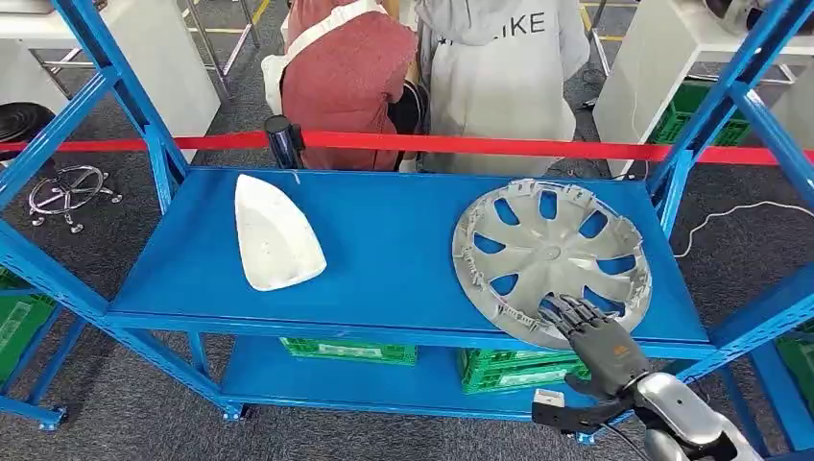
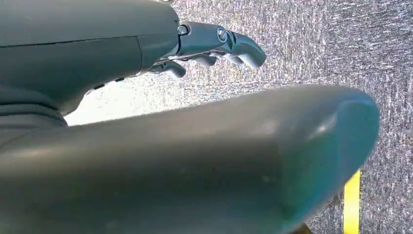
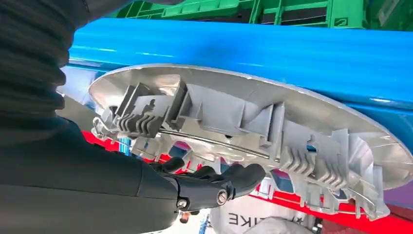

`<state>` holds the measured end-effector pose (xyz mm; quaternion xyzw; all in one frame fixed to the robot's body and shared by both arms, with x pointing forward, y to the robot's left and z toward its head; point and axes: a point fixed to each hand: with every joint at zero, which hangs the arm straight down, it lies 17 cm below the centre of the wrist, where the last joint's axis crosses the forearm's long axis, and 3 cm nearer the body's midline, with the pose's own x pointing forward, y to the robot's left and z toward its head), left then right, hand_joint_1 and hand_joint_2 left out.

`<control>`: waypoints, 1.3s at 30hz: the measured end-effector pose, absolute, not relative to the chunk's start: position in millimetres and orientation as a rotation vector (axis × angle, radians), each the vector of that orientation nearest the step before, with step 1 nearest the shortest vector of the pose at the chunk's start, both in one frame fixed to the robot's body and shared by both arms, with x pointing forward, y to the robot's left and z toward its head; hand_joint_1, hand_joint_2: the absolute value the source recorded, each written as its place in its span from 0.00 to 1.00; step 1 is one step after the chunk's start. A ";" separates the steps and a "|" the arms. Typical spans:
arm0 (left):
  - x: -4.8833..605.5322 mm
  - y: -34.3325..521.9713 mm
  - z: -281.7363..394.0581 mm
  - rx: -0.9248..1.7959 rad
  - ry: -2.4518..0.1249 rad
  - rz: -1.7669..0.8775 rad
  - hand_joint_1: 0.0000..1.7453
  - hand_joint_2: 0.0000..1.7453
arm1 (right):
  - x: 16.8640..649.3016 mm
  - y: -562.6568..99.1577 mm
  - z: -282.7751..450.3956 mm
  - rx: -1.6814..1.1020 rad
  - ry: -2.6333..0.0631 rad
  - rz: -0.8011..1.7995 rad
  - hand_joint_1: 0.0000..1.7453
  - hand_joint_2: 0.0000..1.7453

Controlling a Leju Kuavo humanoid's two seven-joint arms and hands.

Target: Take the parts from the cabinet and place them on the table.

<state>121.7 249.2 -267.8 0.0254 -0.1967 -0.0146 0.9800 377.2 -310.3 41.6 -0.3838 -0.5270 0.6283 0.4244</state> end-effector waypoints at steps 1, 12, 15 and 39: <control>121.7 249.2 -267.8 0.051 -0.396 -0.029 0.00 0.00 | 377.0 -310.1 41.2 -0.959 -1.318 1.572 0.00 1.00; 121.3 249.6 -267.9 0.051 -0.393 -0.021 0.00 0.00 | 379.8 -306.7 38.1 -0.943 -1.329 1.582 1.00 1.00; 120.8 250.0 -268.1 0.052 -0.392 -0.015 0.00 0.00 | 385.5 -308.0 42.0 -0.952 -1.337 1.576 1.00 1.00; 120.5 249.8 -267.9 0.047 -0.392 0.018 0.00 0.00 | 394.7 -302.8 43.0 -0.943 -1.351 1.569 1.00 1.00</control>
